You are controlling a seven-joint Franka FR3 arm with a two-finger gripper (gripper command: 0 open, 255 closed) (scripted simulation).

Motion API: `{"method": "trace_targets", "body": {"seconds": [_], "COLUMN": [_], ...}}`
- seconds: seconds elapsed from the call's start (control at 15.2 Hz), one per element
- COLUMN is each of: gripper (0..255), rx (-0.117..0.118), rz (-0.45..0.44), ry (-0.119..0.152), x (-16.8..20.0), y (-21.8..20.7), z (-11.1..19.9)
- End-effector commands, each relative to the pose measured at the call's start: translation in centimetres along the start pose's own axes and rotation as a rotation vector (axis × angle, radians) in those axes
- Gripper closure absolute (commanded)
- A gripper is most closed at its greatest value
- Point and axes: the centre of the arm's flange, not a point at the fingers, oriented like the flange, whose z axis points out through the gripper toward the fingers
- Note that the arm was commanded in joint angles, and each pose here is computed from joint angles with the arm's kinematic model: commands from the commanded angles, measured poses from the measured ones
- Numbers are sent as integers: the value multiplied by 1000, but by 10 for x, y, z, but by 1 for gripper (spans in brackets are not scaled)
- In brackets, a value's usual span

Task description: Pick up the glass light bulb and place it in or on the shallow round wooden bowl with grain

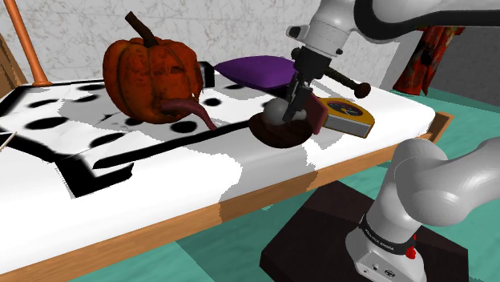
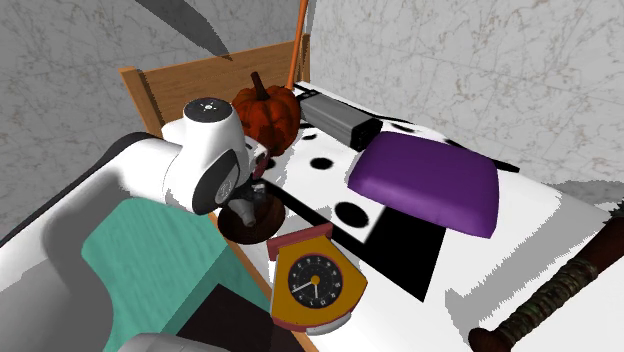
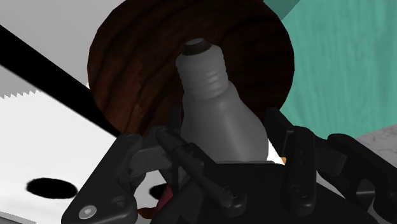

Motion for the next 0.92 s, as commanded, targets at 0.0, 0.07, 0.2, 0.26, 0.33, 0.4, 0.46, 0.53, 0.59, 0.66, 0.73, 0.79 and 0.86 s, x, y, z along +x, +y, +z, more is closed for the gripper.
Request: {"method": "trace_targets", "body": {"seconds": [0.0, 0.07, 0.2, 0.26, 0.33, 0.4, 0.46, 0.53, 0.59, 0.66, 0.73, 0.79, 0.86], "gripper": [255, 255, 255, 255, 255, 255, 255, 255, 255, 255, 255, 255, 255], "rx": [0, 0, 0, 0, 0, 0, 0, 0, 0, 0, 0, 0, 0], "rz": [0, 0, 0, 0, 0, 0, 0, 0, 0, 0, 0, 0, 0], "ry": [0, 0, 0, 0, 0, 0, 0, 0, 0, 0, 0, 0, 0], "x": [4, 5, 8, 10, 11, 13, 15, 16, 18, 18, 28, 26, 24], "y": [-1, -1, -1, -1, -2, -2, -2, -2, -3, -2, 15, 15, 16], "z": [-10, -15, -25, -30, -36, -41, -46, -51, -56, -56, -56, -51, -46]}}
